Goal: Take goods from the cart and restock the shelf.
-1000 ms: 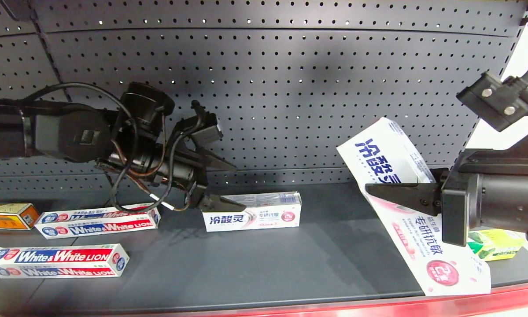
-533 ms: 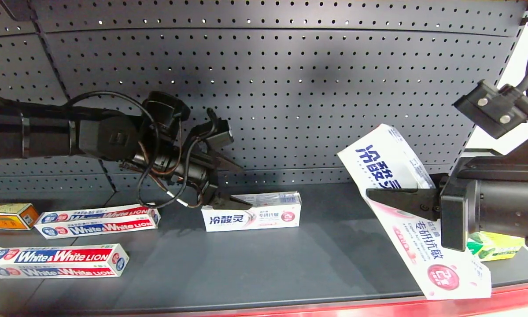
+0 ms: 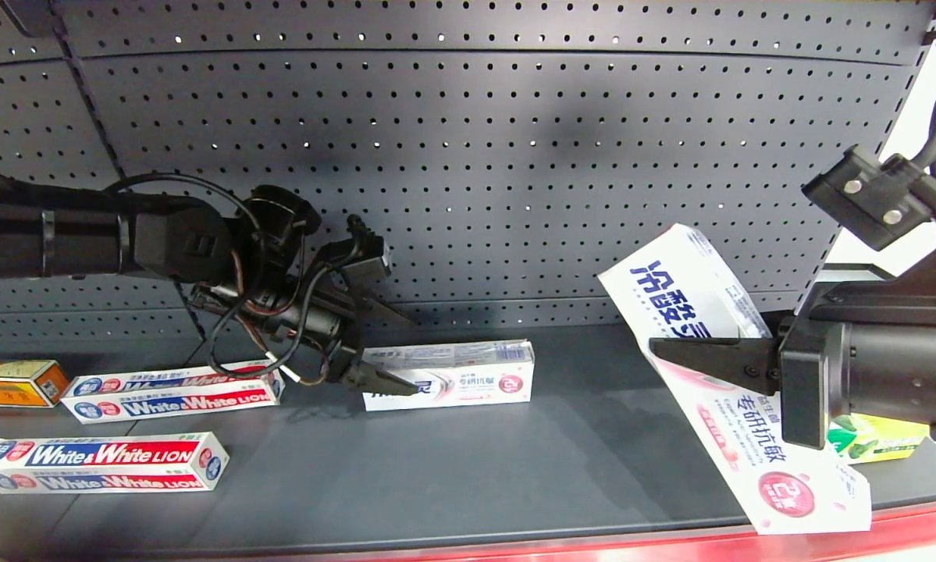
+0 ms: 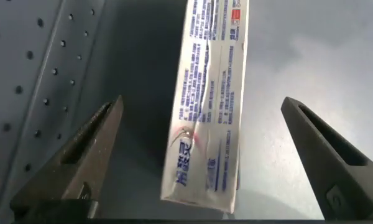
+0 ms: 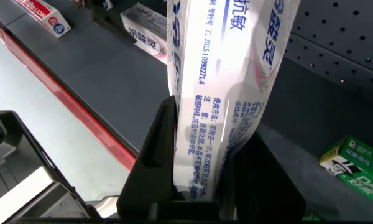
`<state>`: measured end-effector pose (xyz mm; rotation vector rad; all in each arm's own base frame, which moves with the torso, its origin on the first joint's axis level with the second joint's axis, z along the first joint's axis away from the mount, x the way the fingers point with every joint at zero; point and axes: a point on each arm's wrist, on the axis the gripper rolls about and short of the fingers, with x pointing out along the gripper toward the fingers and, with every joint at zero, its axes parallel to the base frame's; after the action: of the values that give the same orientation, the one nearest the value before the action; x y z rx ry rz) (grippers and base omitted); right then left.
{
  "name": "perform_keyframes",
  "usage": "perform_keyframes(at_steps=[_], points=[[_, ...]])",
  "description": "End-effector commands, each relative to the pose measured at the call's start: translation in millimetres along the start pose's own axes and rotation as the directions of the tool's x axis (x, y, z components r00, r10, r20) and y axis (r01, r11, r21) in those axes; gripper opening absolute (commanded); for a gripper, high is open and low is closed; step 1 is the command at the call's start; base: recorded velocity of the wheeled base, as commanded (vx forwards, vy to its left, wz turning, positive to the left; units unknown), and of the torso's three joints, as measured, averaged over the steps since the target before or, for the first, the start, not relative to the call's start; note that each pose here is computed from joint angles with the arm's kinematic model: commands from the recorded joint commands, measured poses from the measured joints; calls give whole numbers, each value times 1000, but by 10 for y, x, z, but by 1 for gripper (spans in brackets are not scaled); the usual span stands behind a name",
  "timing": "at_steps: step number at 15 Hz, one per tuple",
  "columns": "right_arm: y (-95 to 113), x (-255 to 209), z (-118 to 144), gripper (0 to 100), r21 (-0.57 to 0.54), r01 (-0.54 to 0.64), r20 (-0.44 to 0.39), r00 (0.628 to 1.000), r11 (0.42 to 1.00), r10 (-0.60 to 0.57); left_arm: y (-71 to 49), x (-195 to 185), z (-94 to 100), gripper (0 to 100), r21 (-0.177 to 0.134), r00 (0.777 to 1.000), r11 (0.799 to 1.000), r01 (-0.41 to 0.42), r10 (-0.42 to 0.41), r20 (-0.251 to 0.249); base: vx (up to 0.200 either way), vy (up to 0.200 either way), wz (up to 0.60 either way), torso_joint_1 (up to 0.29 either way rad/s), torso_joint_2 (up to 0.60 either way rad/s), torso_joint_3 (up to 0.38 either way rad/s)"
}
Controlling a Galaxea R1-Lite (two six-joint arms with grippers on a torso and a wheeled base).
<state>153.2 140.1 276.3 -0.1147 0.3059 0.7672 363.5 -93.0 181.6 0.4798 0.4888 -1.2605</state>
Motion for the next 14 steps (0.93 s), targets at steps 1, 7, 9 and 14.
perform_keyframes(at_steps=[1,7,9,14], points=[[-1,5,-3,0,0,0,-2,1000,1000,0,-6,-32,-11,100,1,1000,1000,-1,1,-5,0,0,0,0,0,0],[-1,2,-10,0,0,0,-3,1000,1000,0,-34,32,-84,100,-21,998,999,25,-26,-64,0,0,0,0,0,0],[-1,6,-23,0,0,0,-8,1000,1000,0,-20,69,-110,100,-26,997,999,32,-34,-68,0,0,0,0,0,0],[-7,6,-21,0,3,3,-6,1000,1000,-3,-18,248,-147,100,-32,994,997,71,-73,-79,0,0,0,0,0,0]])
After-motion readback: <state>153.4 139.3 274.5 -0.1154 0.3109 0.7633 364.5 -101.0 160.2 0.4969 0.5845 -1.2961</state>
